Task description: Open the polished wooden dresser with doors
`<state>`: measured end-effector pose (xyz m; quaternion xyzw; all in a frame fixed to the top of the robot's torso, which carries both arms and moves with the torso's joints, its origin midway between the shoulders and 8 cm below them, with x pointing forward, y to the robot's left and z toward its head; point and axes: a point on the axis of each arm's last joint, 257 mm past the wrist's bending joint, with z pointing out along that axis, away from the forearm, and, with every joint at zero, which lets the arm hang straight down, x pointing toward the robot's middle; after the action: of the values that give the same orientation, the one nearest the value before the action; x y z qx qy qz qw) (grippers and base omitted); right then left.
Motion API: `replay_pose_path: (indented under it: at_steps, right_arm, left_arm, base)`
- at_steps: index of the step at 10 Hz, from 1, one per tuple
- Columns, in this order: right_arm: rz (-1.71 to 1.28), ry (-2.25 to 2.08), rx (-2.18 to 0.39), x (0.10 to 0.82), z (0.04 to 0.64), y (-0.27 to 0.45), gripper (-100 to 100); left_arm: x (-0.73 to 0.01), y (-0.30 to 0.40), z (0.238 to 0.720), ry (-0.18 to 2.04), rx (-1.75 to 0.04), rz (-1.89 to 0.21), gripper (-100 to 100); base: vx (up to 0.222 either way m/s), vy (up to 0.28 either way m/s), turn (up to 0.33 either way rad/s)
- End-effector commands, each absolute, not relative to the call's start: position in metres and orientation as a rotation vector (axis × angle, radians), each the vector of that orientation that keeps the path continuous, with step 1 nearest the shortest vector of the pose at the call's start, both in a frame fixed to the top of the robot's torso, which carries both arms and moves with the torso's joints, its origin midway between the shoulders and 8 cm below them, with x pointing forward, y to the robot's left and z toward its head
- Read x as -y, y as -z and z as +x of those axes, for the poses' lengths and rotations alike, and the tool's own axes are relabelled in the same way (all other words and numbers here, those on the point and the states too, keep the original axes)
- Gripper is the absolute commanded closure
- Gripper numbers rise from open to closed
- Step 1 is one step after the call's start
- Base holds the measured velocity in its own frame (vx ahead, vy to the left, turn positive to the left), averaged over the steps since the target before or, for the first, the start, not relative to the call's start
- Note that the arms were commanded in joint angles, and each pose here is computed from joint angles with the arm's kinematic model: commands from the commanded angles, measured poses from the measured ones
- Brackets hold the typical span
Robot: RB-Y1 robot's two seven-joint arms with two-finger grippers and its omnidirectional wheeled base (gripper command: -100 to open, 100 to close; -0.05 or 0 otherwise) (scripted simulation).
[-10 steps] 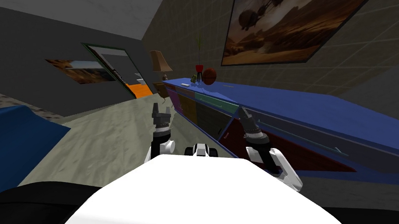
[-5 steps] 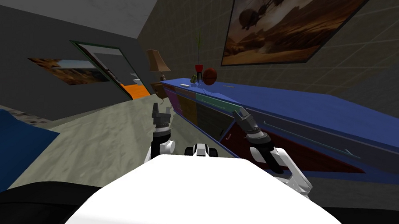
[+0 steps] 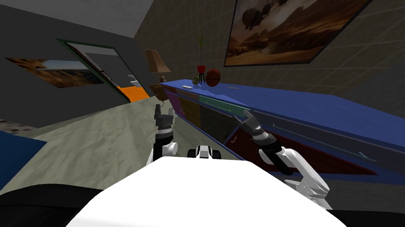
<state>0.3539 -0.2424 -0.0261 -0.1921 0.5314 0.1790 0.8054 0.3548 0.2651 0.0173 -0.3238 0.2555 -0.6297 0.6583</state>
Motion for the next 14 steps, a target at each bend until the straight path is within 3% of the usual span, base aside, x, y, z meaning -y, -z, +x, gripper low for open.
replay_pose_path:
  at_steps: [1, 14]
  right_arm:
    - [-0.532, -0.258, -1.164, 0.248, 0.360, 0.041, -100]
    - [-1.160, 0.370, -1.183, 0.315, 0.390, 0.101, -100]
  left_arm:
    - [-0.265, -0.017, 0.355, 1.426, -0.578, -0.733, 0]
    - [-0.265, -0.017, 0.355, 1.426, -0.578, -0.733, 0]
  base:
    - [0.043, 0.068, -0.062]
    - [0.050, 0.081, -0.071]
